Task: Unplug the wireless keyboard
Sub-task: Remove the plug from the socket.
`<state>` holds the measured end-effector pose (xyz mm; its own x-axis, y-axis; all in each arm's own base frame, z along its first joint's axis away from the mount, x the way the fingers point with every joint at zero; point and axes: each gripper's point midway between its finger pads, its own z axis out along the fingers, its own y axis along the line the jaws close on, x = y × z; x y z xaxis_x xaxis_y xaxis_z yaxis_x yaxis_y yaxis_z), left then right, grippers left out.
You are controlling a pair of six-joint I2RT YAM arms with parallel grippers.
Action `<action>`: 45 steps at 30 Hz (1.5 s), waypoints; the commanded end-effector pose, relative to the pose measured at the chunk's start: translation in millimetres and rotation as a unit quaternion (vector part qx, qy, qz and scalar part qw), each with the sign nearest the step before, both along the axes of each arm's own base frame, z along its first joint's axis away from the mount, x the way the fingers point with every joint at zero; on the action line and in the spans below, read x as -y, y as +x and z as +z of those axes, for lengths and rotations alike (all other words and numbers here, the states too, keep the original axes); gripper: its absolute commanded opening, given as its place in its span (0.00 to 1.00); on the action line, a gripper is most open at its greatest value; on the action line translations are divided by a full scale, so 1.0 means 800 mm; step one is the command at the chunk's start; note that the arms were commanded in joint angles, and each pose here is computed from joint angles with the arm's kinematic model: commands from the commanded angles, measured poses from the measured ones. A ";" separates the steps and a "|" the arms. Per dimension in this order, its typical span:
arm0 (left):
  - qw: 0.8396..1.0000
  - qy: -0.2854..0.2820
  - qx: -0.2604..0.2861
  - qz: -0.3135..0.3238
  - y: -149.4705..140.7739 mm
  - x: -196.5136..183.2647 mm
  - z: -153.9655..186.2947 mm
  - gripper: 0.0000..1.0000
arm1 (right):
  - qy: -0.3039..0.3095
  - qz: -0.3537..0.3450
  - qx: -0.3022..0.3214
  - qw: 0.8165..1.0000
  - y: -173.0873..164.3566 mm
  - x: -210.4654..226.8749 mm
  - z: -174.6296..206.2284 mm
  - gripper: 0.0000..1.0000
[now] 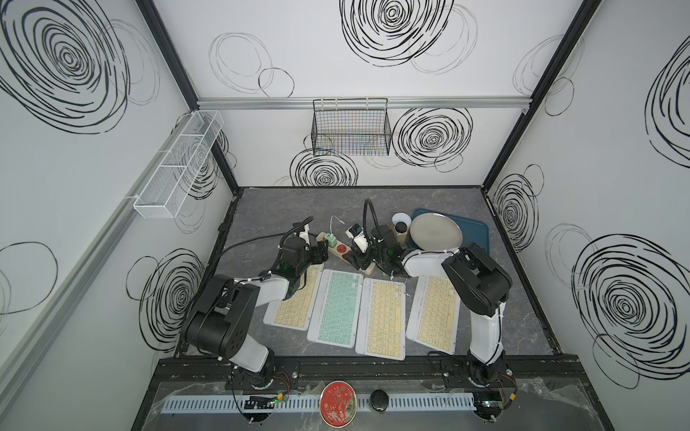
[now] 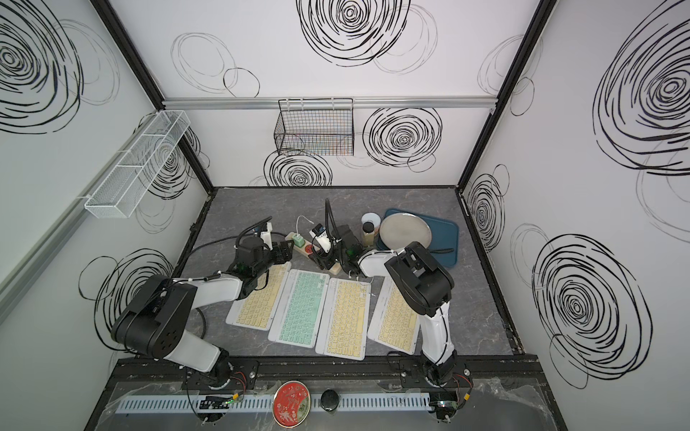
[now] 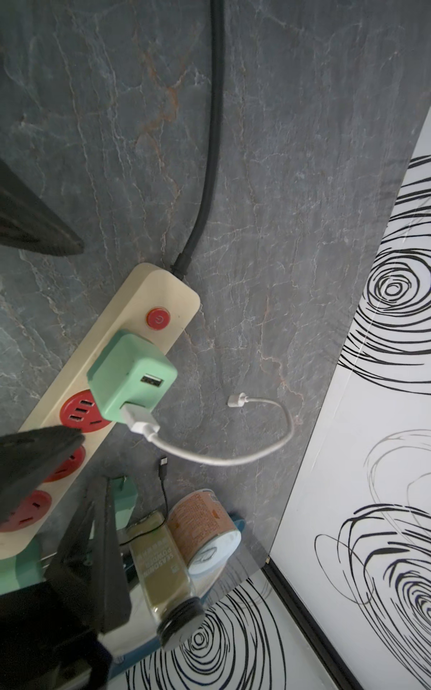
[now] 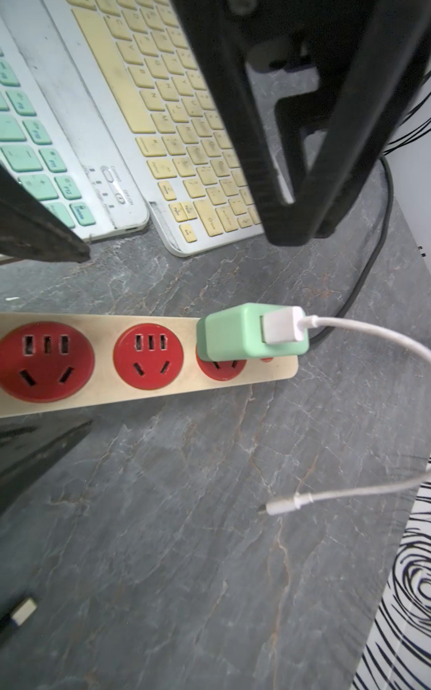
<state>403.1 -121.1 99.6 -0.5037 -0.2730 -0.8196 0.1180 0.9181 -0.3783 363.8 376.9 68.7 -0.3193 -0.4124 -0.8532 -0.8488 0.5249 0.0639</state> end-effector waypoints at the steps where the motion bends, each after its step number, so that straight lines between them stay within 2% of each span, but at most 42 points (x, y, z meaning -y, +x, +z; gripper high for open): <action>1: 0.999 0.028 0.029 -0.017 0.014 0.007 0.021 0.76 | -0.042 0.015 -0.013 0.999 -0.008 0.012 -0.034 0.69; 9: 0.998 0.026 0.025 -0.053 0.022 0.024 0.013 0.74 | -0.077 0.006 -0.010 0.997 0.000 0.022 -0.055 0.65; 18: 0.997 0.029 0.009 -0.073 0.033 0.040 -0.002 0.73 | -0.090 0.018 -0.016 0.996 -0.008 0.023 -0.067 0.38; 30: 0.995 0.064 0.003 -0.077 0.031 0.055 -0.017 0.72 | -0.092 0.023 -0.033 0.995 -0.013 0.027 -0.079 0.27; 38: 0.995 0.072 0.001 -0.073 0.050 0.057 -0.022 0.68 | -0.085 0.028 -0.038 0.995 -0.015 0.031 -0.077 0.19; 45: 0.994 0.067 0.007 -0.086 0.061 0.064 -0.026 0.67 | -0.082 0.040 -0.045 0.995 -0.019 0.031 -0.079 0.15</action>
<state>439.1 -167.8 65.4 -0.5691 -0.0800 -0.8183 0.2467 0.9328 -0.2628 362.2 357.8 24.4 -0.3277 -0.5318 -0.7809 -0.8658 0.4999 0.0229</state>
